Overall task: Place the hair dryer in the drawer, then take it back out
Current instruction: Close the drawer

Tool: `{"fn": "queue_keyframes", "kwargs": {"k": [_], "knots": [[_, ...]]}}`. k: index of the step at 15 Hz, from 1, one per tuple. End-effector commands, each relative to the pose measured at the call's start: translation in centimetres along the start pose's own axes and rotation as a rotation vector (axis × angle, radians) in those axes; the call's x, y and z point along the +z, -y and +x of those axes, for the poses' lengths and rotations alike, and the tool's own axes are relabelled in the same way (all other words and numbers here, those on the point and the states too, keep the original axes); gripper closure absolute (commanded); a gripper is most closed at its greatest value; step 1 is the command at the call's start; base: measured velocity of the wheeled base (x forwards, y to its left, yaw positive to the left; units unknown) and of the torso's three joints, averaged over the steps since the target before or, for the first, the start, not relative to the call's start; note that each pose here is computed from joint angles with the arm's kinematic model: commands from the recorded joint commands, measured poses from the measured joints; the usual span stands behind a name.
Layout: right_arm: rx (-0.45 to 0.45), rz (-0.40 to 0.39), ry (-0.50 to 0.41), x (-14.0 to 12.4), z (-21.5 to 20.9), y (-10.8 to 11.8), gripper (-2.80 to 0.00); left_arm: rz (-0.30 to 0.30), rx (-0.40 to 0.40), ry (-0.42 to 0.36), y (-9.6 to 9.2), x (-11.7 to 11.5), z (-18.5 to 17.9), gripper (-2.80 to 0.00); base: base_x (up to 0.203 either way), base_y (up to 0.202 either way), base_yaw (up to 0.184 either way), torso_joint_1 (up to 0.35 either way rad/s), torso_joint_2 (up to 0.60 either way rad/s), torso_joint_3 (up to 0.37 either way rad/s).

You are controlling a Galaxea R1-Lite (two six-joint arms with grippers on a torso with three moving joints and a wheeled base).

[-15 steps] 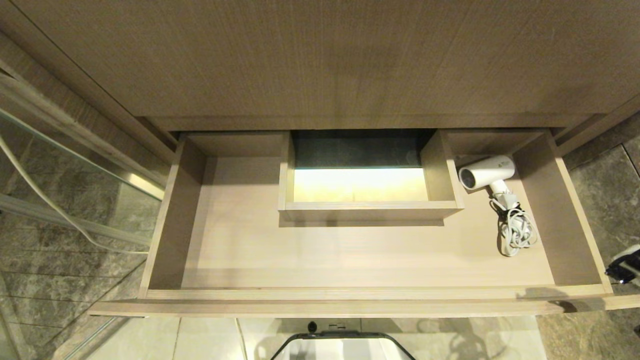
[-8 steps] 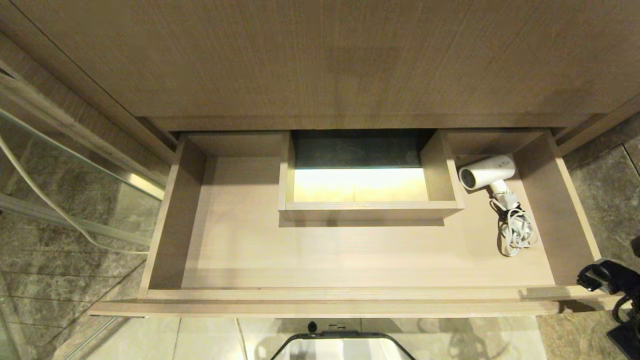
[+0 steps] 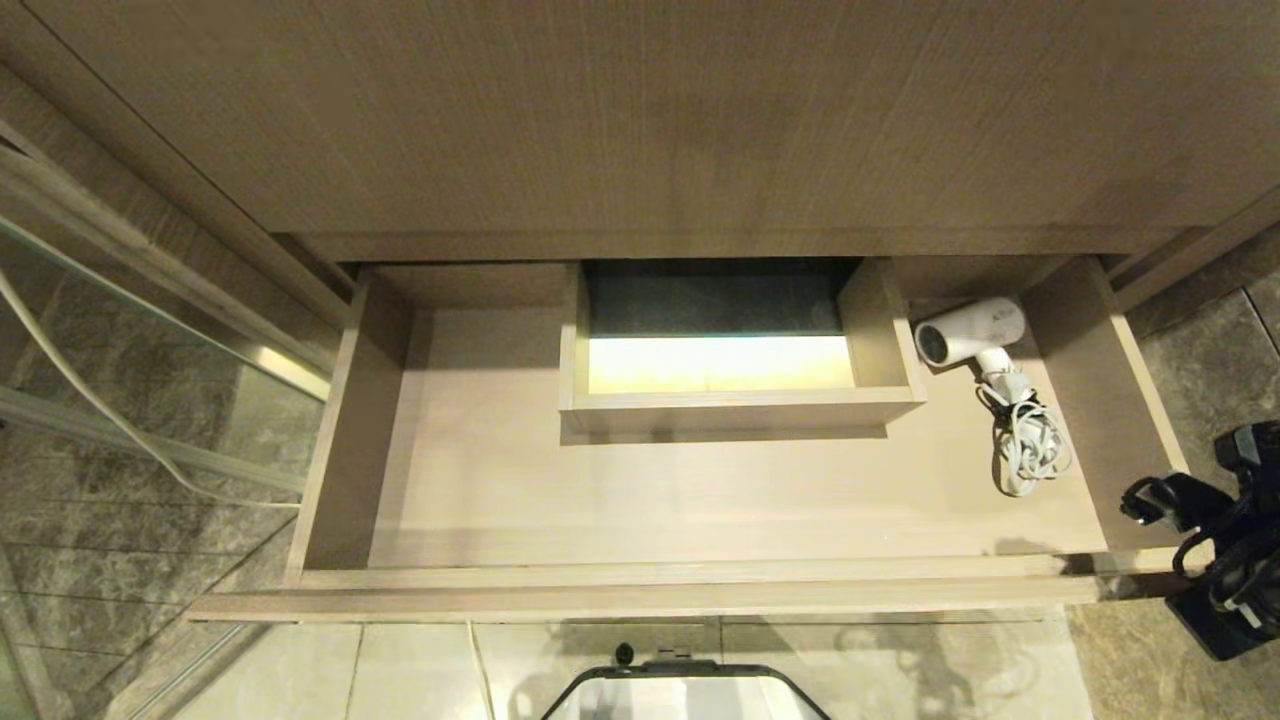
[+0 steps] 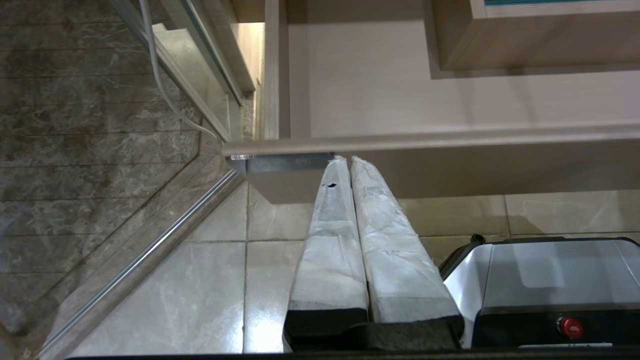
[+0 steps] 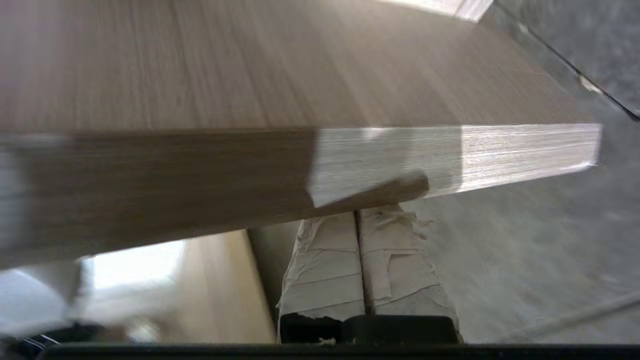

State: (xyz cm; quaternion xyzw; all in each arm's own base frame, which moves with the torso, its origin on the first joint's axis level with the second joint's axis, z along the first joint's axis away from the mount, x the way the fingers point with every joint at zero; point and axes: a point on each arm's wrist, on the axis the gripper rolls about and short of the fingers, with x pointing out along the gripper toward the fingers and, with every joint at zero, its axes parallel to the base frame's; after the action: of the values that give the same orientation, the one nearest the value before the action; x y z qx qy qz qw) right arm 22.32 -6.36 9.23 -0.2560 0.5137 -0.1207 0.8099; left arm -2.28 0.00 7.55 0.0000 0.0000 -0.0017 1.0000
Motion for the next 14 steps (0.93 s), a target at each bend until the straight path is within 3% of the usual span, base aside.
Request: {"fn": "queue_keyframes", "kwargs": {"k": [1, 2, 3, 5, 6, 8, 12, 14], "knots": [[-0.030, 0.098, 0.169, 1.6, -1.0, 1.2, 0.00, 0.000, 0.000, -0.002, 0.0, 0.0, 0.0, 0.00, 0.000, 0.000, 0.000, 0.000, 0.00, 0.000], [-0.023, 0.119, 0.212, 2.1, -1.1, 1.4, 0.00, 0.000, 0.000, -0.002, 0.0, 0.0, 0.0, 0.00, 0.000, 0.000, 0.000, 0.000, 0.00, 0.000], [-0.036, 0.138, 0.312, 3.7, -1.4, 1.8, 0.00, 0.000, 0.000, -0.002, 0.0, 0.0, 0.0, 0.00, 0.000, 0.000, 0.000, 0.000, 0.00, 0.000], [-0.107, 0.194, 0.627, 8.8, -2.8, 3.2, 0.00, 0.000, 0.000, -0.002, 0.0, 0.0, 0.0, 0.00, 0.000, 0.000, 0.000, 0.000, 0.00, 0.000], [-0.108, 0.199, 0.688, 9.8, -3.0, 3.2, 0.00, 0.000, 0.000, -0.002, 0.0, 0.0, 0.0, 0.00, 0.000, 0.000, 0.000, 0.000, 0.00, 0.000], [-0.102, 0.197, 0.677, 9.1, -3.6, 3.2, 0.00, 0.000, 0.000, -0.002, 0.0, 0.0, 0.0, 0.00, 0.000, 0.000, 0.000, 0.000, 0.00, 0.000], [-0.061, 0.164, 0.569, 4.1, -5.9, 2.3, 0.00, 0.000, -0.001, -0.002, 0.0, 0.0, 0.0, 0.00, 0.000, 0.000, 0.000, 0.000, 0.00, 0.000], [-0.059, 0.130, 0.568, 2.4, -7.1, 1.7, 0.00, 0.000, 0.000, -0.002, 0.0, 0.0, 0.0, 0.00, 0.000, 0.000, 0.000, 0.000, 0.00, 0.000]]}}
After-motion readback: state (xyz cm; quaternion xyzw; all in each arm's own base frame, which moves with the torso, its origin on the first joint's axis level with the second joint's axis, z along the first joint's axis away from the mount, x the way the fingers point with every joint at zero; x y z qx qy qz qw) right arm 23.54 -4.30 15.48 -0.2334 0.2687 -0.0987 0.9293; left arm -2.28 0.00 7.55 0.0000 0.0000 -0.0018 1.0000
